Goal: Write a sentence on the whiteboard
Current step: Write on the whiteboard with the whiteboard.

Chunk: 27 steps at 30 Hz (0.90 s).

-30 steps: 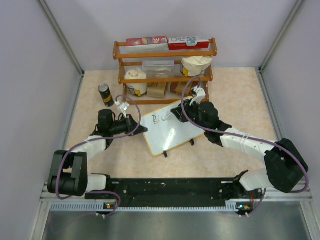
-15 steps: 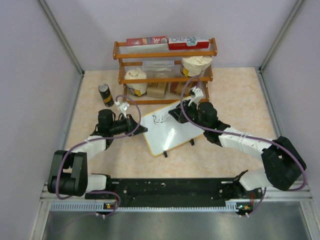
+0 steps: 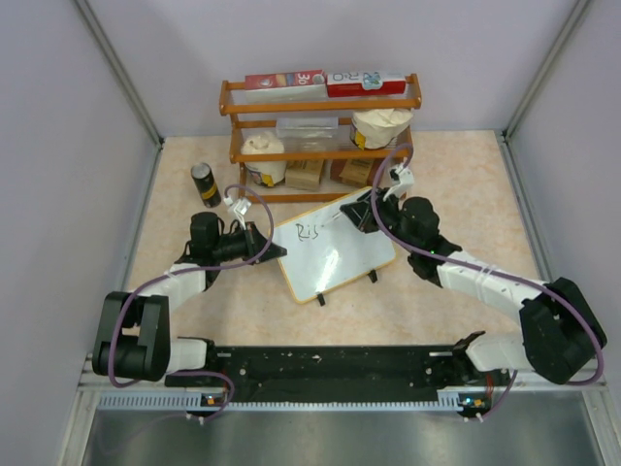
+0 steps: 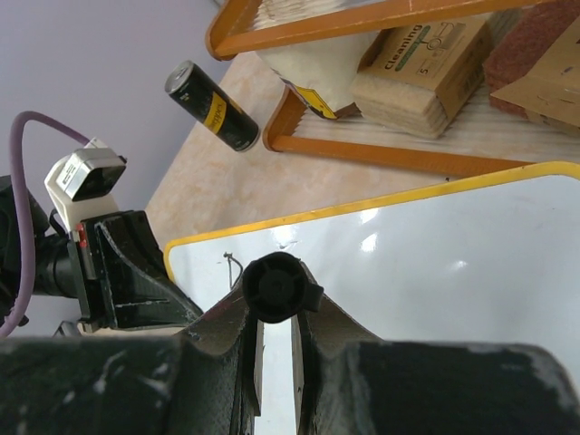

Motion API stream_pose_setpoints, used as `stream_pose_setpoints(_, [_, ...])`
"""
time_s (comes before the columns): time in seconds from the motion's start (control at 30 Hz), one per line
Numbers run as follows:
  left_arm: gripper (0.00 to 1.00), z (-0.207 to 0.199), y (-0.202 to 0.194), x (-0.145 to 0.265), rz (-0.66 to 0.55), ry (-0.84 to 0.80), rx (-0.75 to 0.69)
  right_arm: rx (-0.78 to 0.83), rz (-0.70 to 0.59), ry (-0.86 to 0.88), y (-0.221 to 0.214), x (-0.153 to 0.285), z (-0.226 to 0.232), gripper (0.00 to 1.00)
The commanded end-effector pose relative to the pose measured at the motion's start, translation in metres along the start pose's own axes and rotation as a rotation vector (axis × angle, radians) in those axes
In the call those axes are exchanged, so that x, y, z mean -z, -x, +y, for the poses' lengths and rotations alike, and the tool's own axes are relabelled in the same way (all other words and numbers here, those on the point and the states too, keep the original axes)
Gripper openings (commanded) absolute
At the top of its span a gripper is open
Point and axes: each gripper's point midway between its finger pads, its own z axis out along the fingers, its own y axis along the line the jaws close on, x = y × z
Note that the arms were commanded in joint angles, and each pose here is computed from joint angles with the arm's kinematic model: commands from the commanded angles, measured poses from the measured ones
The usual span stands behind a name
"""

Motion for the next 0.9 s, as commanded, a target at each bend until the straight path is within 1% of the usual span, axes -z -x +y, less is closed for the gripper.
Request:
stream_pose_setpoints(0.0, [0.00,0.045,-0.008,0.003,-0.017,0.198,-0.075,0.024,-0.041,0.045,0.019,-0.006,0.014,0.00])
stream_pose_setpoints(0.13, [0.00,0.045,-0.008,0.002,-0.016,0.198,-0.074,0.022,-0.011,0.069,0.014,-0.011,0.017,0.00])
stream_pose_setpoints(0.43, [0.00,0.045,-0.008,0.003,-0.017,0.196,-0.076,0.012,0.025,0.024,0.001,-0.021,0.004,0.00])
stream_pose_setpoints(0.63, [0.00,0.045,-0.008,0.003,-0.018,0.197,-0.076,0.022,0.019,-0.036,0.002,-0.020,-0.007,0.00])
stream_pose_setpoints(0.73, [0.00,0.045,-0.008,0.003,-0.018,0.197,-0.076,0.025,-0.010,-0.080,0.010,-0.017,-0.013,0.00])
stream_pose_setpoints(0.87, [0.00,0.045,-0.008,0.003,-0.018,0.197,-0.076,0.030,-0.030,-0.094,0.016,-0.015,-0.014,0.00])
